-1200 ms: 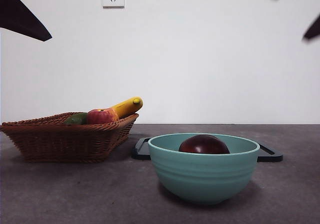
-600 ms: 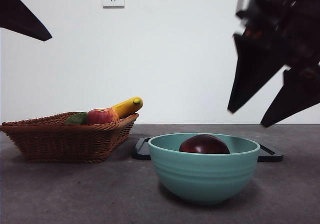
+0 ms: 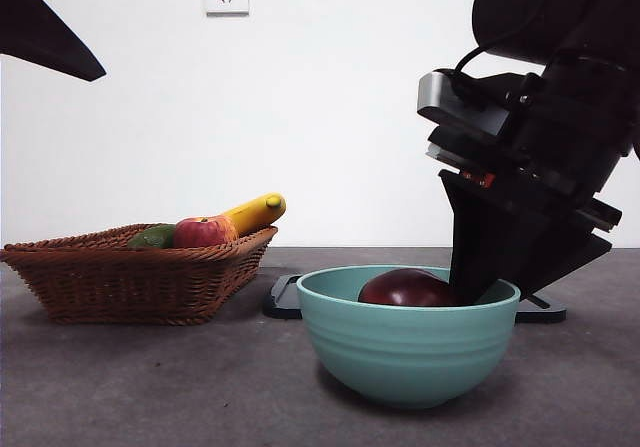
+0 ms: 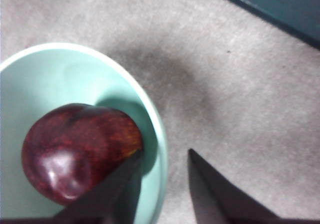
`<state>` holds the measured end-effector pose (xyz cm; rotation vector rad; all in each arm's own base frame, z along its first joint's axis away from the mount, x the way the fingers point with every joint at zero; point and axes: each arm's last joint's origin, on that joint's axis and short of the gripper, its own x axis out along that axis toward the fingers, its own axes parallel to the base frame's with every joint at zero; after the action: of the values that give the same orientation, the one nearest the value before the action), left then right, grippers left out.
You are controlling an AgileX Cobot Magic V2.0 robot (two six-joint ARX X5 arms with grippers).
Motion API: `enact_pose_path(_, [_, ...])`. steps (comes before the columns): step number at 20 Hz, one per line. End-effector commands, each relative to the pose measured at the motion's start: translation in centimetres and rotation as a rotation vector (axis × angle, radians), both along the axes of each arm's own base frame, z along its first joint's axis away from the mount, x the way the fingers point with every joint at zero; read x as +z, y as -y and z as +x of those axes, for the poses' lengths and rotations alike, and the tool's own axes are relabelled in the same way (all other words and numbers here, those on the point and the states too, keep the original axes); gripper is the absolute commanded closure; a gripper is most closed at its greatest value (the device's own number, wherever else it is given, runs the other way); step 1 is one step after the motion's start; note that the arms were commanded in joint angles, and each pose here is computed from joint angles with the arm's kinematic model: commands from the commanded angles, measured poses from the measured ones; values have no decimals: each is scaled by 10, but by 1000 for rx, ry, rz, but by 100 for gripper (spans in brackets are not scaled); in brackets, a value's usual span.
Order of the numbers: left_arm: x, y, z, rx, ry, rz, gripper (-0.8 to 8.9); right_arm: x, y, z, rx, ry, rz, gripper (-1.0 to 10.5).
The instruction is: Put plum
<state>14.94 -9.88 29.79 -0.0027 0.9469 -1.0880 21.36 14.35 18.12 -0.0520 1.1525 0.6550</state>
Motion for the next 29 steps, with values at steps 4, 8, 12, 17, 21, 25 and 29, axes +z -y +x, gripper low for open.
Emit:
enact_pose_path(4, [2, 1, 1, -10, 9, -7, 439, -1, -5, 2, 1, 3, 25, 938])
enact_pose_path(8, [2, 1, 1, -11, 11, -7, 439, 9, -6, 4, -20, 12, 50, 938])
enact_pose_path(12, [2, 1, 1, -11, 11, -7, 439, 33, -11, 15, -48, 54, 62, 938])
enact_pose_path(17, [2, 1, 1, -11, 11, -7, 439, 62, -4, 42, -107, 144, 83, 938])
enact_pose_path(21, [2, 1, 1, -11, 10, -7, 439, 72, 4, 79, -152, 162, 61, 938])
enact_pose_path(25, [2, 1, 1, -11, 9, -7, 439, 67, 9, 125, -195, 163, 44, 938])
enact_pose_path(29, [2, 1, 1, -11, 9, -6, 439, 44, 10, 157, -226, 133, 28, 938])
